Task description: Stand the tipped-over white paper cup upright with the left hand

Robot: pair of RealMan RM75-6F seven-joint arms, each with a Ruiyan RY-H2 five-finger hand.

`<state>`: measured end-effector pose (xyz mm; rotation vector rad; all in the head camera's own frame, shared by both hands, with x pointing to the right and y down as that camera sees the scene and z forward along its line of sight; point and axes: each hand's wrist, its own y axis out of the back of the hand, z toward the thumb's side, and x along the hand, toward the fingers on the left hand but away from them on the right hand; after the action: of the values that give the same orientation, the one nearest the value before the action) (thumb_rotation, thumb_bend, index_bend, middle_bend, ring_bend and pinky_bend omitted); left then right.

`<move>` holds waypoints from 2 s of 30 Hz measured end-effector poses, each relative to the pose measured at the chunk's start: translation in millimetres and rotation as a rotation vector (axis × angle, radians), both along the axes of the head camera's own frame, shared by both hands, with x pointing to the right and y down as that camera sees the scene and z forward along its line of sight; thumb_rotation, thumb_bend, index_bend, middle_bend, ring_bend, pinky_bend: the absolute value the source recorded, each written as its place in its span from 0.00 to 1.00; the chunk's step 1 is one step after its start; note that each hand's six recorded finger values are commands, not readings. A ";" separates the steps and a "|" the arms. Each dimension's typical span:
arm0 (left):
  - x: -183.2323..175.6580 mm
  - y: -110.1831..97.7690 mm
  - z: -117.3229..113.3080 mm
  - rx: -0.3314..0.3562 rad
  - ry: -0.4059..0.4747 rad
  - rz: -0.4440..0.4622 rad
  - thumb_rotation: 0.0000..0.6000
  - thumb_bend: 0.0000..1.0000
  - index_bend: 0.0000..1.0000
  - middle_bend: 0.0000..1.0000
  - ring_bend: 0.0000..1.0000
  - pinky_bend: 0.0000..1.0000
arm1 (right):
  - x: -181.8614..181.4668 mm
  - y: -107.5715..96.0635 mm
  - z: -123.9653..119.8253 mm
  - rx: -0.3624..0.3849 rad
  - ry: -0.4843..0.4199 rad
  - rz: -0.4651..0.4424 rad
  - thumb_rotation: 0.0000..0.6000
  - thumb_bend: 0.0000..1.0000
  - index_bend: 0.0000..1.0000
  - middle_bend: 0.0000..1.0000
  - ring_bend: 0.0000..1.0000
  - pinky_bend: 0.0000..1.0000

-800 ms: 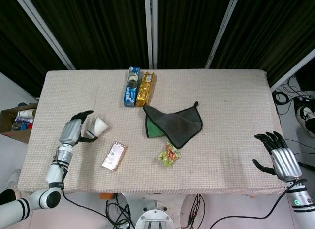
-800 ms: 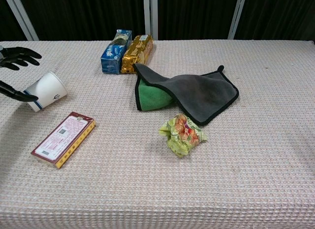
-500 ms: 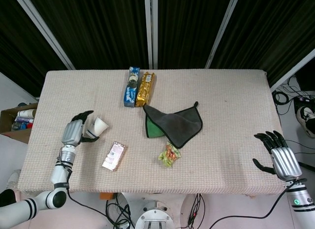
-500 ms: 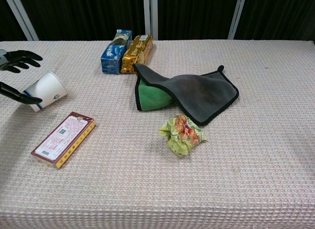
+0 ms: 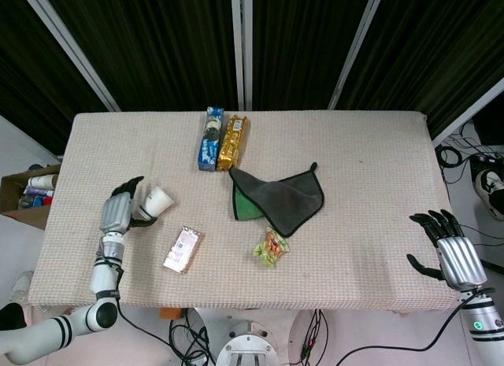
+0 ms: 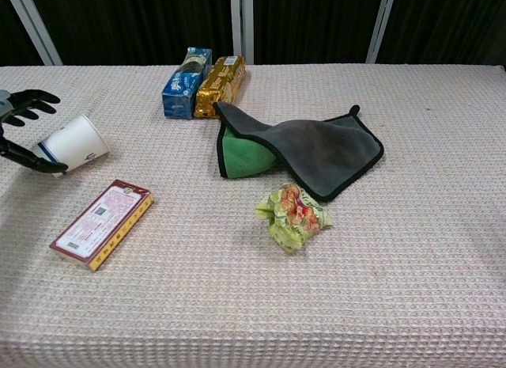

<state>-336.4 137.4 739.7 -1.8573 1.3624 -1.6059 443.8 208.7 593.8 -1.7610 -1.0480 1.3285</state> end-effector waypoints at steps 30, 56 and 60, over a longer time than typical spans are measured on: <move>3.0 -54.2 -46.0 0.067 -0.509 0.639 1.00 0.33 0.48 0.49 0.43 0.39 | 3.9 3.0 5.1 -0.017 0.006 0.015 1.00 0.19 0.20 0.21 0.07 0.11; 103.4 -48.5 -23.2 -0.051 -1.066 1.246 1.00 0.32 0.10 0.12 0.11 0.21 | 13.1 6.0 6.2 -0.021 0.013 0.046 1.00 0.19 0.20 0.22 0.07 0.11; 104.5 -48.6 -30.4 -0.052 -1.025 1.209 1.00 0.32 0.08 0.10 0.11 0.20 | 12.3 5.5 6.0 -0.021 0.010 0.042 1.00 0.19 0.20 0.22 0.07 0.11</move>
<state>-231.9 88.8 709.2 -1.0589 -0.2476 -1.4141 456.2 214.2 599.7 -1.7551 -1.0746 1.3770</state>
